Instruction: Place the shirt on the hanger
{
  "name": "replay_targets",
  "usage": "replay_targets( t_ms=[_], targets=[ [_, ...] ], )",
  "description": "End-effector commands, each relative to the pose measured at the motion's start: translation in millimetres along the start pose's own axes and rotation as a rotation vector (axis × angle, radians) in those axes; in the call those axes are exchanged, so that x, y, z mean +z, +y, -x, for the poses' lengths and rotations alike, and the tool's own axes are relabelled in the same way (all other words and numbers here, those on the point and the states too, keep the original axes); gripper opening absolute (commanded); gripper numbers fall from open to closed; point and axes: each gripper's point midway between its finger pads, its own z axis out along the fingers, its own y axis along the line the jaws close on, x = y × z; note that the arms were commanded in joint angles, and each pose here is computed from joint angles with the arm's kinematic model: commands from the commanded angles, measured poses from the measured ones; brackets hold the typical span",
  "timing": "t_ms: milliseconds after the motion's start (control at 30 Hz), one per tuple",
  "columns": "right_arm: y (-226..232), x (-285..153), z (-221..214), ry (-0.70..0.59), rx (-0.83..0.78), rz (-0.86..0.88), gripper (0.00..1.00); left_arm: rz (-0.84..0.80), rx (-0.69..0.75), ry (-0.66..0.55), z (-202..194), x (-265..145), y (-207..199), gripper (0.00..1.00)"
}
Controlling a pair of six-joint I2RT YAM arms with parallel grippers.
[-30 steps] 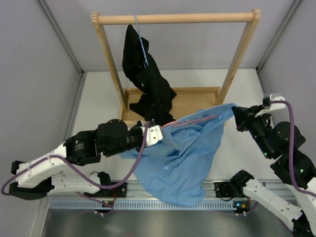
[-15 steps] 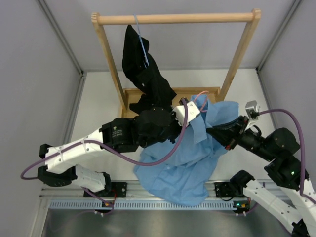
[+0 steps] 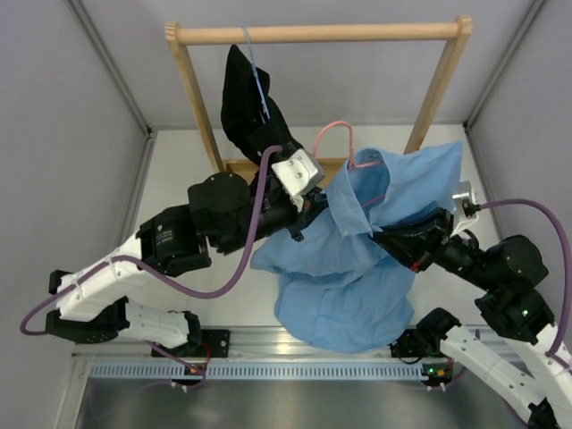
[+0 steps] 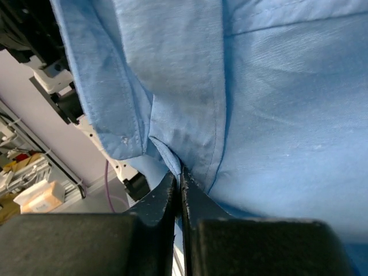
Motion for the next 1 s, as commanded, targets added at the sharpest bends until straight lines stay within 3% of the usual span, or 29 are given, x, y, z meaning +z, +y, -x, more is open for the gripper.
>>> replay_targets(
  t_ms=[0, 33, 100, 267, 300, 400, 433, 600, 767, 967],
  targets=[
    [1.4, -5.9, 10.9, -0.023, -0.031, -0.030, 0.17, 0.090, -0.052, -0.193, 47.6, -5.3, 31.0, 0.00],
    [-4.2, -7.5, 8.8, -0.014, -0.059, -0.056, 0.32, 0.127, -0.049, -0.179, 40.8, -6.2, 46.9, 0.00],
    [-21.5, -22.1, 2.2, 0.025, -0.079, -0.180, 0.51, 0.116, -0.025, -0.119, 24.1, -4.8, 56.4, 0.00],
    [-62.5, -84.8, 4.1, 0.068, -0.228, -0.521, 0.66, 0.070, 0.019, -0.037, -14.7, -12.6, 52.3, 0.00],
    [-68.6, -96.0, -4.8, 0.127, -0.235, -0.568, 0.68, 0.023, 0.032, -0.027, -20.7, -13.2, 44.2, 0.00],
    [-71.1, -102.5, 4.7, 0.181, -0.288, -0.613, 0.72, -0.080, 0.085, 0.013, -43.8, -18.3, 28.1, 0.00],
    [-71.2, -100.1, 7.4, 0.198, -0.315, -0.607, 0.72, -0.183, 0.114, 0.022, -50.3, -20.4, 11.5, 0.00],
    [-35.7, -61.8, 19.4, 0.282, -0.386, -0.353, 0.68, -0.376, 0.151, 0.138, -92.6, -29.8, -17.9, 0.00],
    [52.8, -45.6, 8.3, 0.298, -0.476, 0.224, 0.69, -0.572, 0.148, 0.175, -106.8, -40.2, -47.7, 0.00],
    [75.4, -36.9, 18.9, 0.200, -0.513, 0.365, 0.66, -0.700, 0.100, 0.209, -114.2, -31.2, -69.1, 0.00]
  ],
)
